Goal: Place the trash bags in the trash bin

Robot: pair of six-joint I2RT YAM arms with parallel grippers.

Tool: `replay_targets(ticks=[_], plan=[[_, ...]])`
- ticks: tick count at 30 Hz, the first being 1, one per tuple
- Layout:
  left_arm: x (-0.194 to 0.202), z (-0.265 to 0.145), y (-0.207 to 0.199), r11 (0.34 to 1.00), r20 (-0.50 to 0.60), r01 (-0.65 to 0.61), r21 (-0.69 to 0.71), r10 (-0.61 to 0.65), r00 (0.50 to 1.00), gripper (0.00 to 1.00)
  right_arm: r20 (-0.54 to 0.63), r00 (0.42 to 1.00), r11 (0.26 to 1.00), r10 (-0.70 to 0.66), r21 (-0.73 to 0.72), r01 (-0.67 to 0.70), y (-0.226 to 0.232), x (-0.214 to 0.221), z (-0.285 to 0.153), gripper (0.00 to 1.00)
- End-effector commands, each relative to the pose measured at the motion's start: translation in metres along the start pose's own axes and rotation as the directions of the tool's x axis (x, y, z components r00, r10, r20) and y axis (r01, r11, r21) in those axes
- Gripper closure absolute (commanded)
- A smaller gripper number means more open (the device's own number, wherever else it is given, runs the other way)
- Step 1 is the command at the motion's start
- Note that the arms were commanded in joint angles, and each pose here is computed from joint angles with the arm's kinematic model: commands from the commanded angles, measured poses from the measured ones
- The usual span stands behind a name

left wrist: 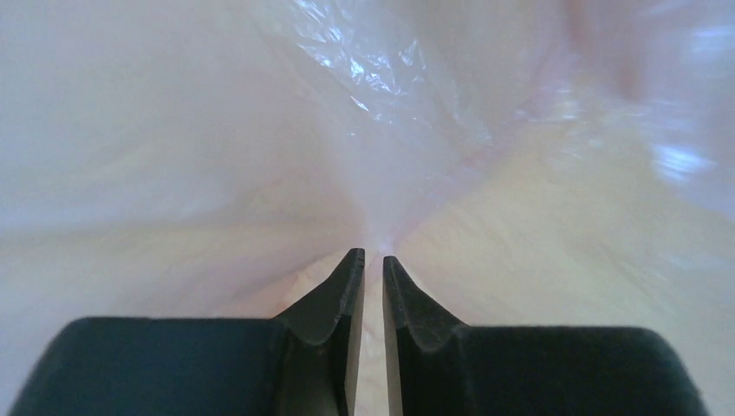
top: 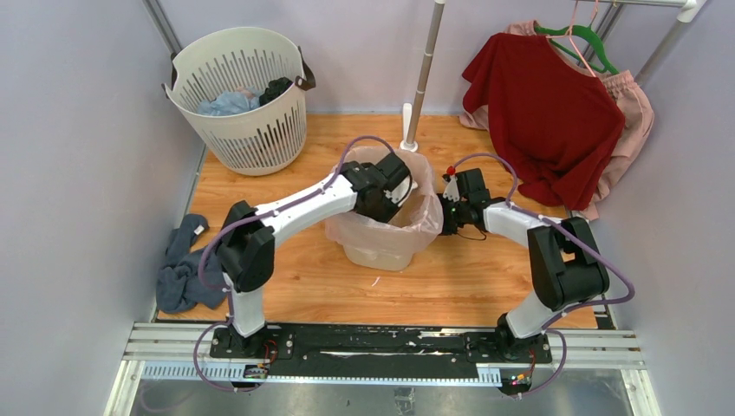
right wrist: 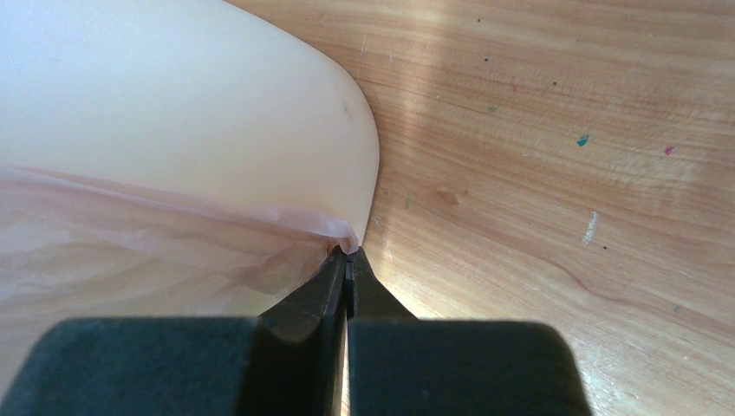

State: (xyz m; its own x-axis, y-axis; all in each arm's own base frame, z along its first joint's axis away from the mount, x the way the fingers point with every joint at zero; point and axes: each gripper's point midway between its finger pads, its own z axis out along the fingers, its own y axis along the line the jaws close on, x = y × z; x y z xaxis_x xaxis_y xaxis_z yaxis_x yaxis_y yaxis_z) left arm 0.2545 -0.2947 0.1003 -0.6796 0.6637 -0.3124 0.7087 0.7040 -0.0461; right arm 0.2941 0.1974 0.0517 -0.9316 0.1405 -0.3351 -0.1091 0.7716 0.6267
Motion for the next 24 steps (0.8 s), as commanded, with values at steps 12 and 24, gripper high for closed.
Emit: replay_targets(ticks=[12, 24], plan=[[-0.041, -0.072, 0.005, 0.999, 0.227, 0.026, -0.029, -0.019, 0.974, 0.80, 0.006, 0.997, 0.959, -0.079, 0.275, 0.075, -0.018, -0.004, -0.050, 0.51], [-0.066, -0.156, 0.006, 0.999, 0.447, 0.042, -0.032, -0.023, 0.894, 0.77, 0.217, 0.936, 0.911, -0.278, 0.368, 0.185, 0.036, -0.051, -0.160, 0.48]])
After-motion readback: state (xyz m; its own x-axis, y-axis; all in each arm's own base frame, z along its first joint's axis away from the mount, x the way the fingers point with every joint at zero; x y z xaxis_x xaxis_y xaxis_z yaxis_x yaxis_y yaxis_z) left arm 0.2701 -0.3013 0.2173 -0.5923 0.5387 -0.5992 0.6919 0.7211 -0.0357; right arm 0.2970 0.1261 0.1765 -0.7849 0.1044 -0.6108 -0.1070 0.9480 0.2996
